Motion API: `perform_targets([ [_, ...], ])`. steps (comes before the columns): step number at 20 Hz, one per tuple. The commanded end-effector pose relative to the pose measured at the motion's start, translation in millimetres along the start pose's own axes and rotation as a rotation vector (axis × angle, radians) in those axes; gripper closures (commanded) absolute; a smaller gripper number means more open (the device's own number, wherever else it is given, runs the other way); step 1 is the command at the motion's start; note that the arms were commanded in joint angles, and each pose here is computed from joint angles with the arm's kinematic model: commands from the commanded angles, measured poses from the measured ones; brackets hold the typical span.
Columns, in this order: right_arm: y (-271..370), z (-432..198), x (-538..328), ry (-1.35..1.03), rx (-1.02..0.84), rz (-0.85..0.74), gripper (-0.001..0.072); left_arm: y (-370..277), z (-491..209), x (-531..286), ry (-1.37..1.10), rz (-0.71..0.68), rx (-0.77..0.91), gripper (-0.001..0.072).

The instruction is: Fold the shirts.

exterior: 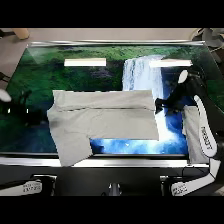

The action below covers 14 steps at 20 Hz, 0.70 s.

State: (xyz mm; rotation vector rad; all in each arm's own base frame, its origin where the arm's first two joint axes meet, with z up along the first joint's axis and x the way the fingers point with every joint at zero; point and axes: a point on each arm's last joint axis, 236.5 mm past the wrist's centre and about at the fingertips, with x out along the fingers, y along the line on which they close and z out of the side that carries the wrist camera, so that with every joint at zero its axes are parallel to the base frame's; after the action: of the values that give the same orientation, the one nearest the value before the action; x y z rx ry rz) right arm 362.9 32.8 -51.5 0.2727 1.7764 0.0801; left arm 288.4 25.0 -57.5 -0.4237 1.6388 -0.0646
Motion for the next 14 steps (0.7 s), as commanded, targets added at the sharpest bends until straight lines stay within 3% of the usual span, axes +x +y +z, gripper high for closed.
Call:
perform_targets([
  [1,-1.2,-39.4,20.4,0.037,0.011,0.058,0.0223,-6.4,-72.9,45.2,0.035,-0.105,-0.035,0.024],
  [8,-7.8,-40.8,28.6,0.02,0.018,0.038,0.021,-29.1,-94.8,77.4,0.069,-0.188,-0.1,0.024],
  [10,-9.3,-43.7,37.4,0.027,0.026,0.04,0.0157,-31.1,-96.1,86.0,0.082,-0.175,-0.099,0.0248],
  [12,-7.4,-53.1,53.0,0.054,0.04,0.062,0.0157,-33.0,-90.3,90.2,0.061,-0.16,-0.107,0.0394],
  [14,-5.2,-61.7,70.2,0.072,0.064,0.087,0.0158,-34.4,-89.4,90.4,0.058,-0.157,-0.099,0.0619],
])
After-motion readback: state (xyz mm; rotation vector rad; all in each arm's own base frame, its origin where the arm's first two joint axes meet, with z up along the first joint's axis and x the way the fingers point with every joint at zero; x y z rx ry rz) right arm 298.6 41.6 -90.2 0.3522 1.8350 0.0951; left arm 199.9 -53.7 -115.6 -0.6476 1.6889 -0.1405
